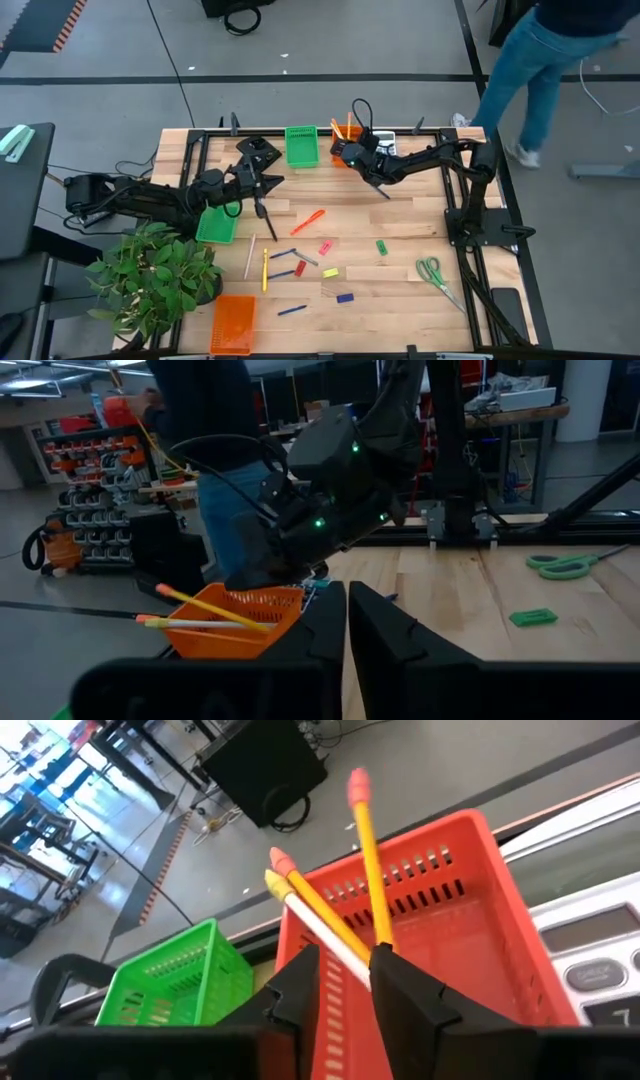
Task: Sort crayons/erasers/pens/pencils in bins
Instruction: Put the orange pen into the top green bin
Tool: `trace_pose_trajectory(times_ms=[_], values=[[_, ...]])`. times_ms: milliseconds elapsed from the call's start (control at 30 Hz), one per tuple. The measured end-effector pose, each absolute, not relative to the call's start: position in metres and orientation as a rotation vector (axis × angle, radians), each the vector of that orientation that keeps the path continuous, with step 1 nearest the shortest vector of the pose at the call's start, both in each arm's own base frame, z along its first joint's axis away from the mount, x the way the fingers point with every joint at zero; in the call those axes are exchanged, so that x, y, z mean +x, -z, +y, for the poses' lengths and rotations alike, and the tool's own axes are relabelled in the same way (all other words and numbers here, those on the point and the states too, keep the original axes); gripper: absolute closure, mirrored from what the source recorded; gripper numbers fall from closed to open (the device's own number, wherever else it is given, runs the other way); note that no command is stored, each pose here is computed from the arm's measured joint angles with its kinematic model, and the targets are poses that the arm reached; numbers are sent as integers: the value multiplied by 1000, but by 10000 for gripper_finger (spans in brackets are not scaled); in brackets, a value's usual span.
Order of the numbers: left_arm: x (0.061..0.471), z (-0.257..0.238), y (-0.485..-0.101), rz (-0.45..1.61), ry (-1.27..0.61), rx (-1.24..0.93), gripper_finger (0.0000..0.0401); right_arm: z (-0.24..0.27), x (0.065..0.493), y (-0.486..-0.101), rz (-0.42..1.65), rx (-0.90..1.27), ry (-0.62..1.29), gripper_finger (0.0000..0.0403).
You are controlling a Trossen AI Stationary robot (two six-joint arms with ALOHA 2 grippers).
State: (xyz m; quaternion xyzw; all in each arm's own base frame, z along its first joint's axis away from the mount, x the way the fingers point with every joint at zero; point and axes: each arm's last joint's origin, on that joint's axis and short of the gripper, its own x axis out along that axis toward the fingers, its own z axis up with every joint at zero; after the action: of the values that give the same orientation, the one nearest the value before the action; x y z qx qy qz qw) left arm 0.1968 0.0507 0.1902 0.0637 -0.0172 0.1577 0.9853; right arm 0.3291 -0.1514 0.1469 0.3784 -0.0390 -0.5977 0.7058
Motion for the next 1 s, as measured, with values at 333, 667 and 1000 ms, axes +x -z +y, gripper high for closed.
trace_pose_trajectory(times_ms=[333, 667, 1000], values=[[197, 51, -190, -32, -317, 131, 375, -139, 335, -147, -57, 827, 1288, 293], [197, 51, -189, -26, -317, 130, 370, -130, 338, -153, 107, 701, 1167, 295], [197, 51, -190, -33, -320, 130, 381, -85, 314, -213, 368, 501, 945, 295]])
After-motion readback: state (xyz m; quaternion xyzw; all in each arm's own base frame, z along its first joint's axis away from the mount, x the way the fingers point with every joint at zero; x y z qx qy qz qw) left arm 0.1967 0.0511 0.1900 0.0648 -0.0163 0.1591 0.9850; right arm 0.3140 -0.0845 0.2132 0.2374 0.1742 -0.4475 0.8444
